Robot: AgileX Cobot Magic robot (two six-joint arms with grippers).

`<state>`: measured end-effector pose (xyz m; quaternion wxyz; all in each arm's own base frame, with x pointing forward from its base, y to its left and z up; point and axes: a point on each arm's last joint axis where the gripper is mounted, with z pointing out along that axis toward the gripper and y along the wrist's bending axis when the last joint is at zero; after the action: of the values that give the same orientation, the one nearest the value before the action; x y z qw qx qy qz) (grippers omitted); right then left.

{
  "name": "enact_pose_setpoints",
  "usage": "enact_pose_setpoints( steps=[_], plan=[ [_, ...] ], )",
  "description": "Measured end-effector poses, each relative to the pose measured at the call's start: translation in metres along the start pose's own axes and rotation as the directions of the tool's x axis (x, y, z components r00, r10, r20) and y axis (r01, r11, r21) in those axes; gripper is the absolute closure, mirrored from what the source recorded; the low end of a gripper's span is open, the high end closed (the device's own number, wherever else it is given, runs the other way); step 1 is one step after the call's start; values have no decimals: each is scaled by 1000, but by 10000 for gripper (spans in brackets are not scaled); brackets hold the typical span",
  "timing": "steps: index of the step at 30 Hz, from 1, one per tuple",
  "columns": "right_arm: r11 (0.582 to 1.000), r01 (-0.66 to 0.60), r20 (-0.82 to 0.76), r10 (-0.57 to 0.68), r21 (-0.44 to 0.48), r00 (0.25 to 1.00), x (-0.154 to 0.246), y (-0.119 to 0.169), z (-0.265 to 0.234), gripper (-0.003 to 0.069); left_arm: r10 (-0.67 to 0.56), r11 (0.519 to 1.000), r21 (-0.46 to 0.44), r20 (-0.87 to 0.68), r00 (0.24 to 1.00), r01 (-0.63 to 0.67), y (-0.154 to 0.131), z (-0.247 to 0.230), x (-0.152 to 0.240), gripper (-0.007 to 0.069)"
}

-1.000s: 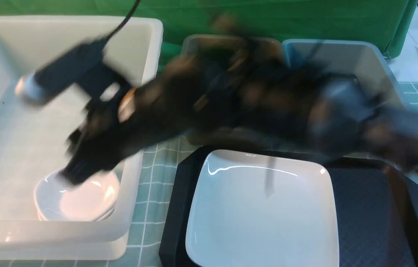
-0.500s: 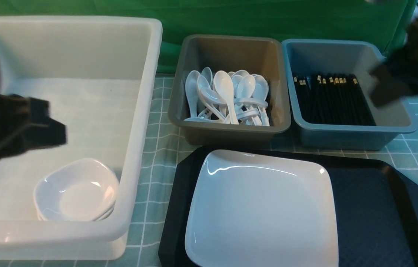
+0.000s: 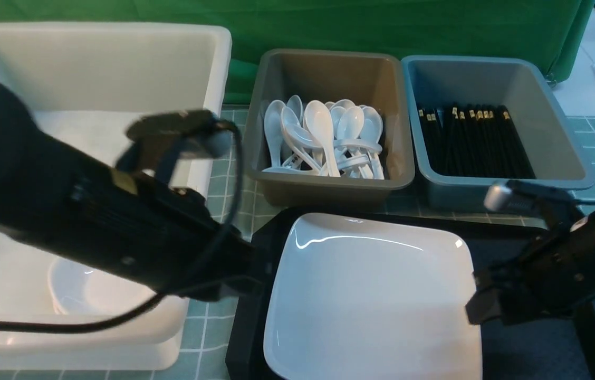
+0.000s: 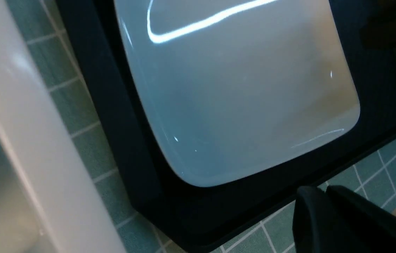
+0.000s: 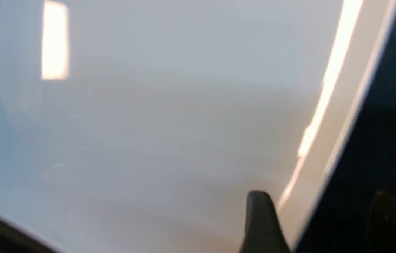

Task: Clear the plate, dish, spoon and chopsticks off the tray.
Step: Use the right arm to move the plate from left to right

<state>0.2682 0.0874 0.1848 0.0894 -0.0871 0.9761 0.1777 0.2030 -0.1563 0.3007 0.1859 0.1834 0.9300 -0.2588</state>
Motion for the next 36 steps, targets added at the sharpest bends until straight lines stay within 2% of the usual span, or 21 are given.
enact_pose_setpoints(
  steps=[2, 4, 7, 8, 11, 15, 17, 20, 25, 28, 30, 32, 36],
  plan=[
    [1000, -2, -12, 2, 7, 1000, -2, 0, 14, 223, -1, 1000, 0, -29, 1000, 1, -1, 9, 0, 613],
    [1000, -3, -22, 3, 17, 1000, -4, -1, 27, 253, -5, 1000, -4, -52, 999, 5, 0, 17, 0, 613],
    [999, 17, -26, -16, 29, 1000, -5, -4, 34, 376, -11, 1000, -8, -67, 998, 10, 1, 22, -1, 613],
    [999, 20, -26, -19, 33, 999, -6, -5, 34, 446, -11, 1000, -9, -67, 998, 10, 1, 22, -1, 613],
    [999, -23, -4, 23, 37, 1000, -8, -10, 28, 540, -11, 1000, -10, -69, 998, 11, 2, 23, -1, 613],
    [996, -27, -40, 31, 81, 999, -4, -28, 17, 546, -16, 1000, -6, -65, 998, 15, 1, 23, -1, 613],
    [988, -83, -51, 91, 132, 995, 1, -50, 6, 544, -27, 1000, 1, -51, 998, 27, 1, 23, -2, 613],
    [976, -146, -52, 156, 163, 986, 10, -69, 0, 542, -53, 999, 8, -26, 998, 53, 0, 24, -5, 613],
    [972, -162, -57, 174, 171, 983, 15, -76, -2, 540, -70, 997, 12, -9, 998, 70, 0, 29, -11, 613],
    [972, -159, -62, 172, 174, 983, 16, -76, -2, 494, -62, 998, 12, -40, 997, 62, -2, 37, -28, 613],
    [972, -151, -72, 166, 179, 983, 17, -77, -2, 401, -52, 999, 14, -62, 997, 53, -4, 42, -39, 613],
    [973, -141, -85, 159, 184, 984, 19, -77, -3, 257, -33, 999, 7, -71, 997, 33, -6, 51, -57, 613],
    [977, -116, -66, 130, 181, 989, 19, -68, -13, 127, 10, 1000, -1, -106, 994, -10, -4, 71, -77, 605]
  ],
)
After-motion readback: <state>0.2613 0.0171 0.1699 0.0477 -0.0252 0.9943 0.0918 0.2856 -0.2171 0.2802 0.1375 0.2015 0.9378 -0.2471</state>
